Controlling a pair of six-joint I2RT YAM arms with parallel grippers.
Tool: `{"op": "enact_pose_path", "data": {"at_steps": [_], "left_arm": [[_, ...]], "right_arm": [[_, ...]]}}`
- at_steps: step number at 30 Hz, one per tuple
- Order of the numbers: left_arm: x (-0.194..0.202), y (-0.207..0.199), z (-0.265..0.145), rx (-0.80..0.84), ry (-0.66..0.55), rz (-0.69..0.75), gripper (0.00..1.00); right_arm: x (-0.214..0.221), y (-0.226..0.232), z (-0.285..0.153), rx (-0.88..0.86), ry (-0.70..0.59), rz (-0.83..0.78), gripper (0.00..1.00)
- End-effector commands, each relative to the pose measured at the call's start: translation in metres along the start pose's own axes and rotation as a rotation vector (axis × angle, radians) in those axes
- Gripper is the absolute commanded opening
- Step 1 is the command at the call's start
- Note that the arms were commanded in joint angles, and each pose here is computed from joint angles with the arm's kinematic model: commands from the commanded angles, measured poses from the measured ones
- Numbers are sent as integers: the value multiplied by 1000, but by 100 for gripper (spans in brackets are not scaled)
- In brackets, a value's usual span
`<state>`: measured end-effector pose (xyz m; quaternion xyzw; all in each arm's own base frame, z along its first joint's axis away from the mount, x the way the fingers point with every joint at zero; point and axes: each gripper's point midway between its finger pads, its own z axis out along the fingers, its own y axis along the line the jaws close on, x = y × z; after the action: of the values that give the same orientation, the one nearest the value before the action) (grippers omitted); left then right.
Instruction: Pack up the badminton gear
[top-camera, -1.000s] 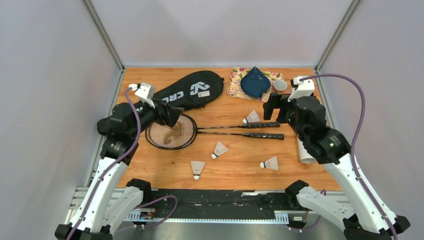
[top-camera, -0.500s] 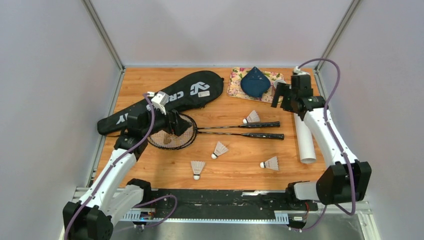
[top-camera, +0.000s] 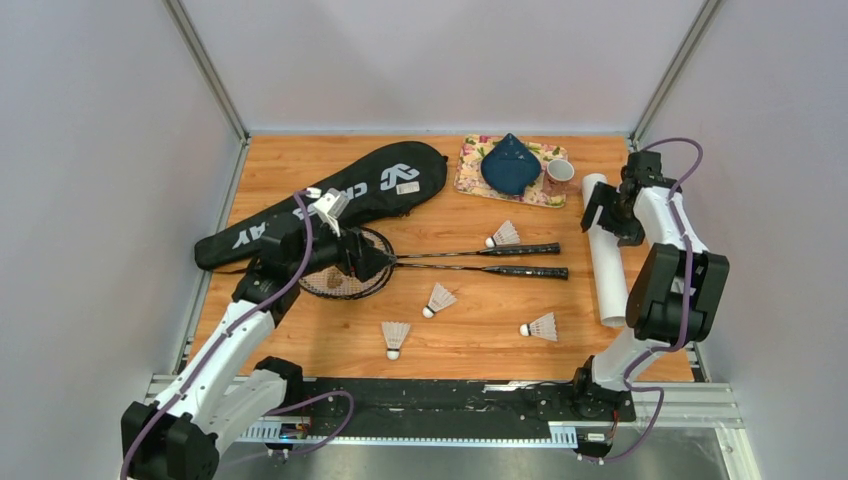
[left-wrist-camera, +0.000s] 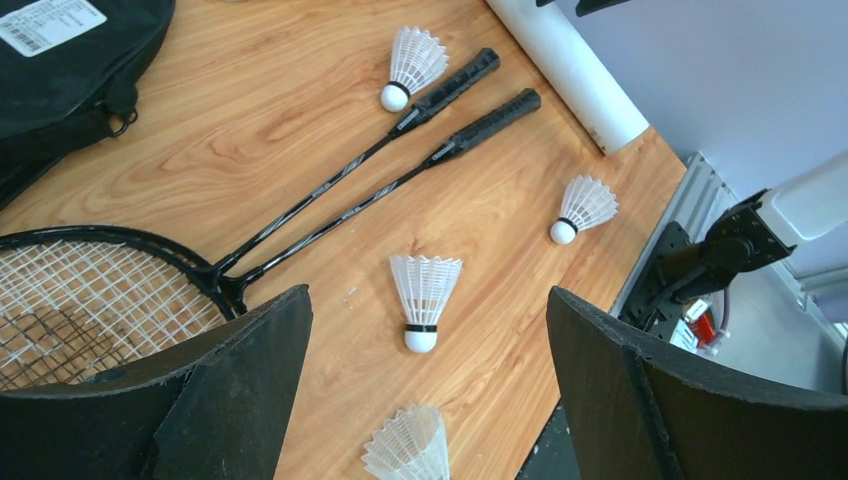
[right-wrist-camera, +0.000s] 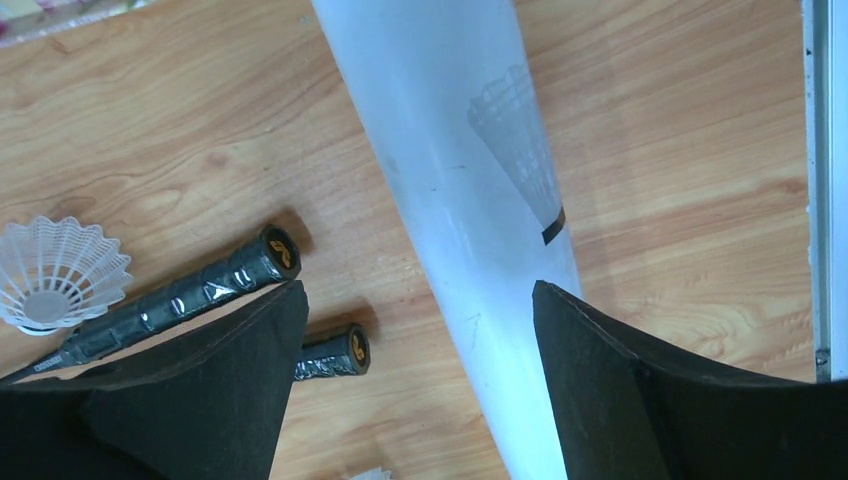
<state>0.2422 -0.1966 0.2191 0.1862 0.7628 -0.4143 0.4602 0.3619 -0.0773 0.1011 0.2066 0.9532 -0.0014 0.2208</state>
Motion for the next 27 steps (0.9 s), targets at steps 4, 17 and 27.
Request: {"op": "enact_pose_path", "data": {"at_steps": [4, 17, 27], "left_arm": [[-12, -18, -4, 52, -44, 75, 95], [7, -34, 7, 84, 55, 111, 95], [12, -30, 9, 72, 78, 102, 94]], "right_arm": [[10, -20, 7, 56, 45, -46, 88], [27, -38, 52, 171, 154, -88, 85], [23, -30, 51, 182, 181, -16, 68]]}}
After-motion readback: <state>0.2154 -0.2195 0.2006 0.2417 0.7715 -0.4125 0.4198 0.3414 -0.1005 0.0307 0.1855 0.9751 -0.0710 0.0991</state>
